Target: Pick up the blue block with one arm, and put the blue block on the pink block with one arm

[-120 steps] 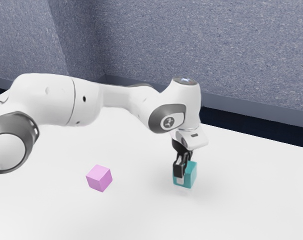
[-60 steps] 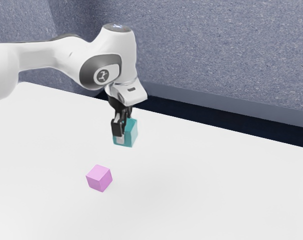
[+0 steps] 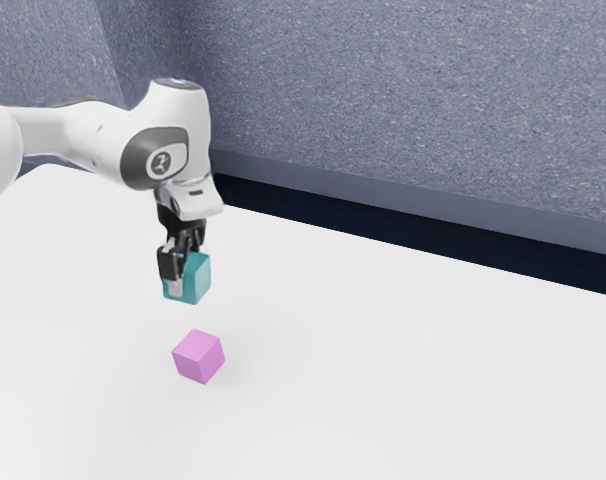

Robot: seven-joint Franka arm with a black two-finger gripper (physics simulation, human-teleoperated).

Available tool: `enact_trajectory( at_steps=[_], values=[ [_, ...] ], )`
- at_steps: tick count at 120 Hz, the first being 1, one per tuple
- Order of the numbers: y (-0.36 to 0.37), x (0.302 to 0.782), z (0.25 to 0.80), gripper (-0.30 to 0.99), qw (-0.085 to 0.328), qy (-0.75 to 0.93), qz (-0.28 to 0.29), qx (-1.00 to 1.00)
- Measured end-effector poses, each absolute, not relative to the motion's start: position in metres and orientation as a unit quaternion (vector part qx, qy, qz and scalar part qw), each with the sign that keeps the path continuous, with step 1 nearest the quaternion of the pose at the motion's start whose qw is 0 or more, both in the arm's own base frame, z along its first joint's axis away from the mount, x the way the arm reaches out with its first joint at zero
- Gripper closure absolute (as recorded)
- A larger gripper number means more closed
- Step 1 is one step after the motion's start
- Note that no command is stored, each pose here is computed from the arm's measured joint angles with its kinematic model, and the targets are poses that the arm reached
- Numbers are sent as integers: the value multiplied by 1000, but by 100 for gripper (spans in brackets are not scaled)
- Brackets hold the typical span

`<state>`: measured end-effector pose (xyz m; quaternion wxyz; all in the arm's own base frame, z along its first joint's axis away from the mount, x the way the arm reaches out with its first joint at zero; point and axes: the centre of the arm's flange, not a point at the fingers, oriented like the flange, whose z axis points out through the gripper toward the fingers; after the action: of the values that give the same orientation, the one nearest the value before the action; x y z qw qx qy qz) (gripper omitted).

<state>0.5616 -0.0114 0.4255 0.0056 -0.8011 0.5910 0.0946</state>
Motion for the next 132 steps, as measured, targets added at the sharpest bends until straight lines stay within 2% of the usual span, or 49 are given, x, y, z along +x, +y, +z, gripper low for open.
enact_trajectory(
  at_steps=[24, 42, 64, 91, 132],
  values=[
    [9, 555, 390, 31, -18, 617, 96, -781],
    [7, 558, 382, 31, 2, 648, 64, -759],
    [17, 560, 362, 31, 8, 667, 48, -744],
    [8, 533, 345, 31, 4, 690, 42, -723],
    [-1, 525, 332, 31, -8, 708, 34, -705]
  ],
)
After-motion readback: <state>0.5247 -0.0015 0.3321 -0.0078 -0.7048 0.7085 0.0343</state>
